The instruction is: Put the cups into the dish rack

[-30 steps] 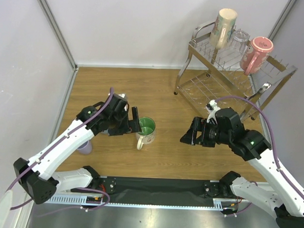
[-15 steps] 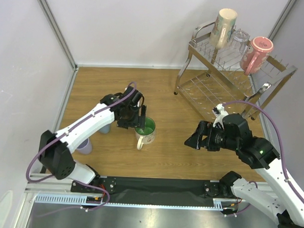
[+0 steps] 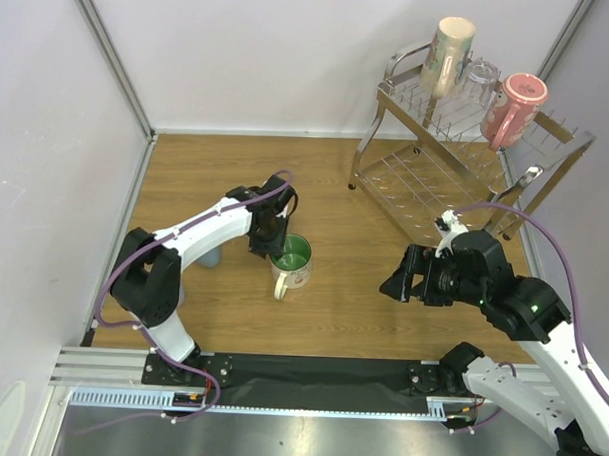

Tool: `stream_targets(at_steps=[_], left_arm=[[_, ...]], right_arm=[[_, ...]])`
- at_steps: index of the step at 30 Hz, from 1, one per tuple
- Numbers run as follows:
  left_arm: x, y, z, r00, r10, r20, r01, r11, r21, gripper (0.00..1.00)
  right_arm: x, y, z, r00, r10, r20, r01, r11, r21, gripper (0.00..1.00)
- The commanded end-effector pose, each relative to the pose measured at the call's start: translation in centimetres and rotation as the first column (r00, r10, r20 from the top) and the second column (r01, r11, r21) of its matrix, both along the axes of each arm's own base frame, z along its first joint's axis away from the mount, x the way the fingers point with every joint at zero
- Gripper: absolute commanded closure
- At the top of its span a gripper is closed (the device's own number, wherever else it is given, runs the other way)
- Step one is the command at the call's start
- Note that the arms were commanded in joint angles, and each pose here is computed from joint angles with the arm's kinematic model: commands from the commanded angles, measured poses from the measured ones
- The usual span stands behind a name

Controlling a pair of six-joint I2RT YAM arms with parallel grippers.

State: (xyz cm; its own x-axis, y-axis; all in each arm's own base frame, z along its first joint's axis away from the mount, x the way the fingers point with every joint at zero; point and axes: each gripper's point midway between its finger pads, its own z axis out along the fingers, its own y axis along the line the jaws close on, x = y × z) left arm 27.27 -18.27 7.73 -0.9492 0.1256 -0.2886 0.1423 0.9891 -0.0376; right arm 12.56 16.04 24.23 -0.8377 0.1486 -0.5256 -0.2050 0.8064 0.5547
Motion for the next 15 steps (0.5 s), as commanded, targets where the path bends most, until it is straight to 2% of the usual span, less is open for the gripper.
stream_targets(at_steps=[1,3,4,7,11,15], left_arm=[[1.2,-0.9,-0.7,1.000,-0.016,0.016,0.018,0.996,-0.089,0.65],[1.1,-1.5,-0.8,1.000,-0.025,-0.004,0.025,0.993,-0.112,0.76],[1.1,-1.6,-0.7,1.000,-0.028,-0.008,0.027,0.993,-0.114,0.87],[1.5,-1.9,0.8,0.999,-0.029,0.027,0.032,0.990,-0.137,1.00],[1.8,-2.4,4.4,0.995,-0.023,0.100,0.042,0.979,-0.198,1.00],[1.9,-3.8,9.4,0.986,-0.007,0.166,0.059,0.949,-0.308,0.99]], right_arm=[[-0.2,-1.0,1.0,0.998,-0.045,0.036,0.045,0.999,0.016,0.11],[-0.4,-1.3,0.6,0.998,-0.058,0.028,0.058,0.998,0.010,0.11],[-0.6,-1.4,0.5,0.998,-0.057,0.022,0.057,0.998,0.007,0.11],[-0.7,-1.7,0.2,0.998,-0.055,0.014,0.056,0.998,-0.015,0.11],[-0.3,-2.2,0.2,0.998,-0.059,0.024,0.060,0.996,-0.063,0.10],[-0.1,-1.6,0.3,0.999,-0.031,0.020,0.033,0.997,-0.063,0.09]])
